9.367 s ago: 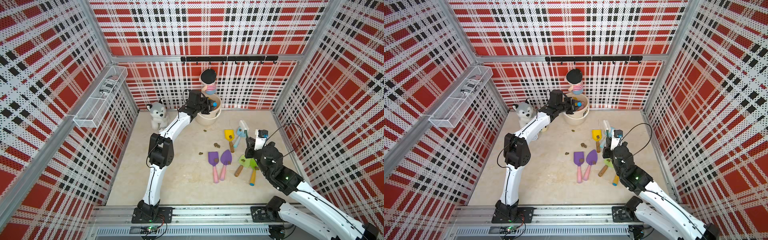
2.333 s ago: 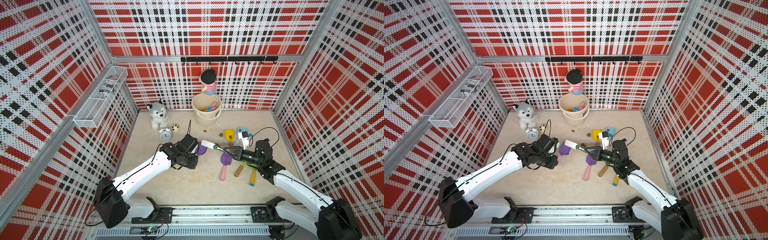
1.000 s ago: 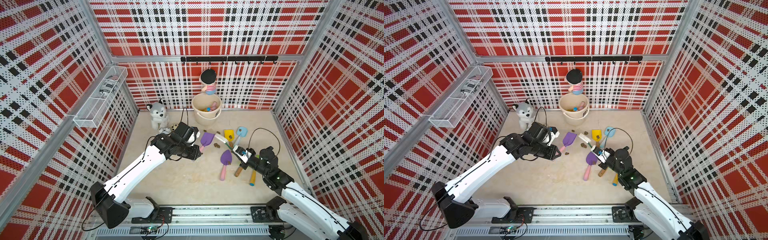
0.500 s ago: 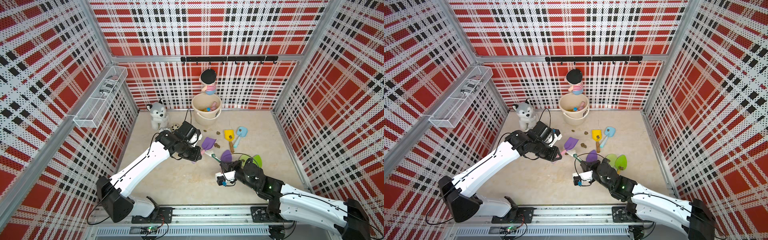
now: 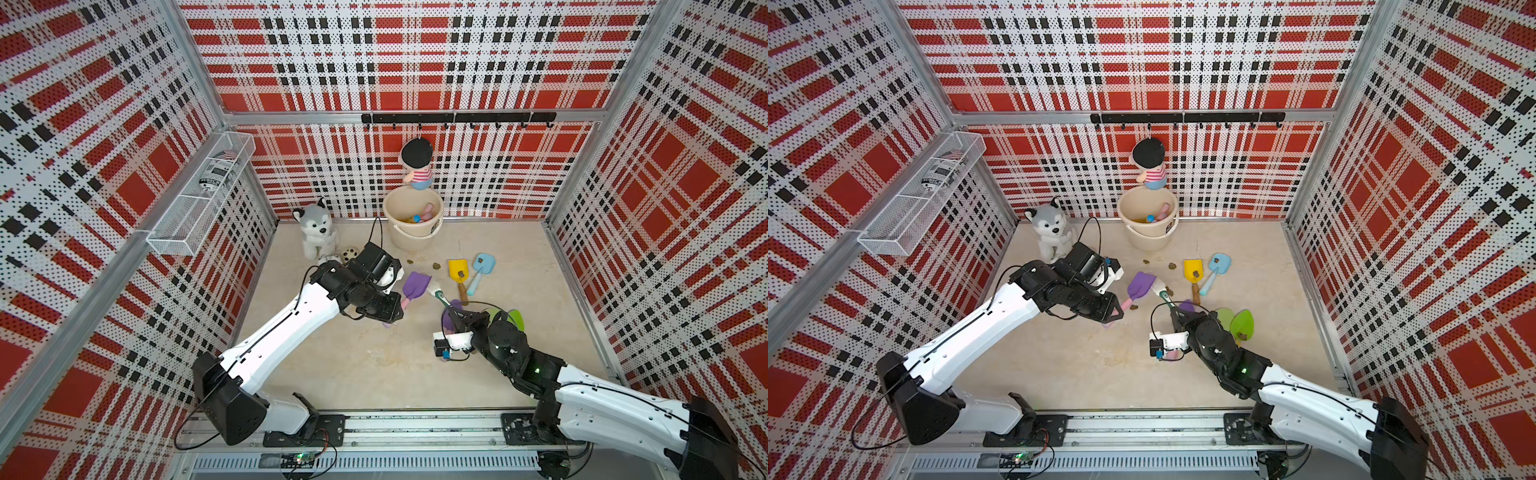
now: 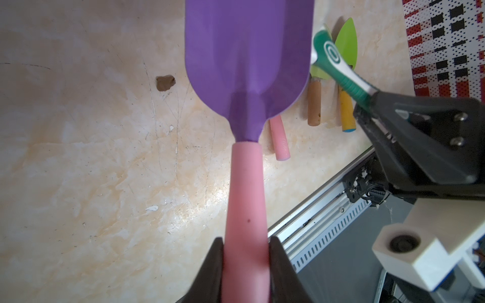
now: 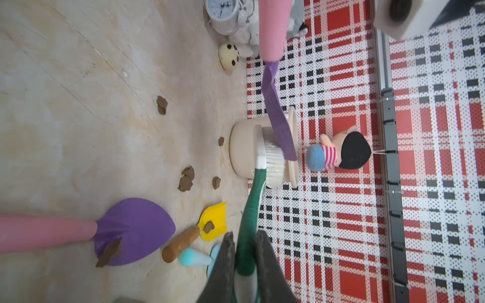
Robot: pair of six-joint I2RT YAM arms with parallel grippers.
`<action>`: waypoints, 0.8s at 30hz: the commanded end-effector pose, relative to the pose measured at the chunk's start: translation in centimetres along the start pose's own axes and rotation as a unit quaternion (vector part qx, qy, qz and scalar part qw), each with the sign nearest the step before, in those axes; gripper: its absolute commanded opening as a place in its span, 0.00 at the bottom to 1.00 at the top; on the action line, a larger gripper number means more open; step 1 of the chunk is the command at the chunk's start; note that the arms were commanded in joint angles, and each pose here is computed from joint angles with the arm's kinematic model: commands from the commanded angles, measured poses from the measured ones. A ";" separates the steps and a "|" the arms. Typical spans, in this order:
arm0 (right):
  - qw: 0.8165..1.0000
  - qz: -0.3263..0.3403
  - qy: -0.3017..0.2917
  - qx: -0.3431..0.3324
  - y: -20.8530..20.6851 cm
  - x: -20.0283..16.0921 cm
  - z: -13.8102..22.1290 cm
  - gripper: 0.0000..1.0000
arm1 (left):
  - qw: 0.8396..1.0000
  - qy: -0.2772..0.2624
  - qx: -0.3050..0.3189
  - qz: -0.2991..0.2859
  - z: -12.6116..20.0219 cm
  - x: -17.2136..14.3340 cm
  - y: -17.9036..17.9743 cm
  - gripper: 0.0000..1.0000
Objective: Brush the soil off the hand trowel and place it into the bucket
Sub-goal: Brush off the soil from the hand trowel.
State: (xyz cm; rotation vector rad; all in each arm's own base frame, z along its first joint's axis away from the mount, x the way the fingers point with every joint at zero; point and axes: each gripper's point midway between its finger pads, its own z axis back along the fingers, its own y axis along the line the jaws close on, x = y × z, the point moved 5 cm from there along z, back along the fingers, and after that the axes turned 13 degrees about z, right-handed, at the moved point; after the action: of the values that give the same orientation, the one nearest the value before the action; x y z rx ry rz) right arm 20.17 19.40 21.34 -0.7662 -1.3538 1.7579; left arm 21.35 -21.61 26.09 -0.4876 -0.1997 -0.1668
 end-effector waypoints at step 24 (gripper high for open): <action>0.999 0.009 -0.047 -0.004 -2.0 2.4 0.2 0.00 | 1.000 0.007 0.017 -0.001 -0.6 0.3 0.7 0.00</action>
State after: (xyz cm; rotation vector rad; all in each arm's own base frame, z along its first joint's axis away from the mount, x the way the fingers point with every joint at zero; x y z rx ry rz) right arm 18.14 21.85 20.84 -0.6633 -1.3624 1.9163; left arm 21.66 -21.53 25.28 -0.4603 -0.1777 -0.1643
